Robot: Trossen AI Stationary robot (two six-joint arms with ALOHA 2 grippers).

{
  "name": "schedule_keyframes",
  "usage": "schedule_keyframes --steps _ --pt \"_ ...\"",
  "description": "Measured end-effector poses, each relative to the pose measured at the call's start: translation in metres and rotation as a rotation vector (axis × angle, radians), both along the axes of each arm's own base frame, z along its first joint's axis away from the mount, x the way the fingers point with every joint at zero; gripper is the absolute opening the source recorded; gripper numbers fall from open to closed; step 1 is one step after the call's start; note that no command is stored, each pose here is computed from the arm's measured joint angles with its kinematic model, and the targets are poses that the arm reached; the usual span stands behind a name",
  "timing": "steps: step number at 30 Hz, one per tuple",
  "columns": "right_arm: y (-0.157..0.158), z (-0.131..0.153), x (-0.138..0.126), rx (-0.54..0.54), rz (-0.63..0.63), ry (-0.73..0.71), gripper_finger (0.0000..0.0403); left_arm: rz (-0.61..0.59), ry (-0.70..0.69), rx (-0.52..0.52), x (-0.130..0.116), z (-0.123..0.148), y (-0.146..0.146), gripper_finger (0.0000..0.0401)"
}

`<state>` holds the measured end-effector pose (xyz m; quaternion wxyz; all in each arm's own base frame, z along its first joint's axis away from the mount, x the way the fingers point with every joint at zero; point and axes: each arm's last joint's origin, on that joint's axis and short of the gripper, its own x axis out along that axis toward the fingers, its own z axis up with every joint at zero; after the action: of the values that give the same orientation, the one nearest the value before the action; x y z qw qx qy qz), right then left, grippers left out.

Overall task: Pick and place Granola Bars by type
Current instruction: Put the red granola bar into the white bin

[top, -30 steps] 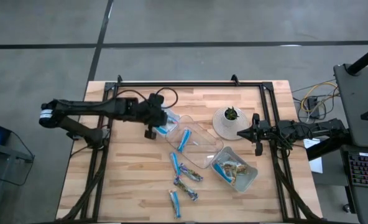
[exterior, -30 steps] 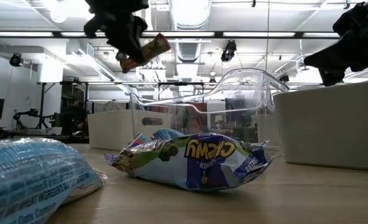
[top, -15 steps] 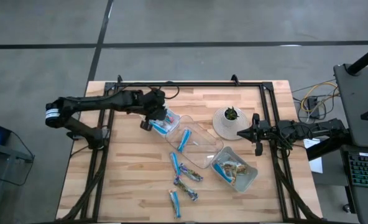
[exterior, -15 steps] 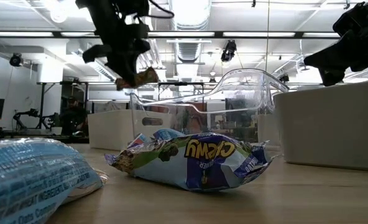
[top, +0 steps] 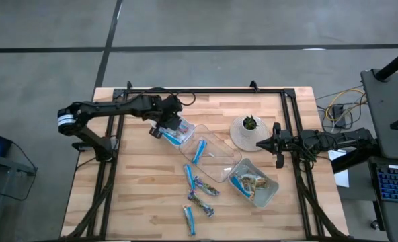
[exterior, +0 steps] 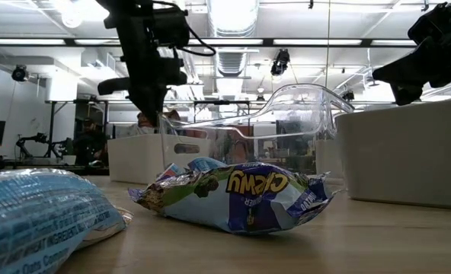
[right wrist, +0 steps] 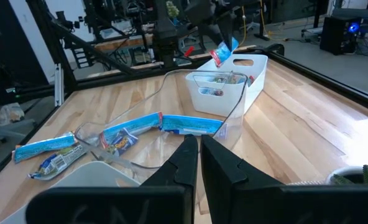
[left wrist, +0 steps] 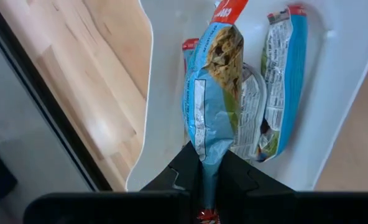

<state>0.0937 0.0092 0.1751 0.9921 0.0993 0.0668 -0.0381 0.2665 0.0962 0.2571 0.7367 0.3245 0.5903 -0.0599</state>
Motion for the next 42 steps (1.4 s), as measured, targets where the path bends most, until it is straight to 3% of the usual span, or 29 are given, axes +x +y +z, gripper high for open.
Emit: schedule_keyframes --steps 21,32,42 --pt "0.0 0.0 0.0 0.0 0.0 0.0 0.0013 0.009 0.012 -0.01 -0.002 -0.002 0.009 0.0019" --pt "0.0 0.0 0.0 0.0 0.0 0.0 0.0013 -0.005 0.034 -0.024 -0.002 -0.017 0.003 0.0093" --pt "0.0 0.0 0.0 0.0 0.0 0.0 0.0013 0.029 0.023 -0.018 0.0 -0.02 -0.005 0.0101"
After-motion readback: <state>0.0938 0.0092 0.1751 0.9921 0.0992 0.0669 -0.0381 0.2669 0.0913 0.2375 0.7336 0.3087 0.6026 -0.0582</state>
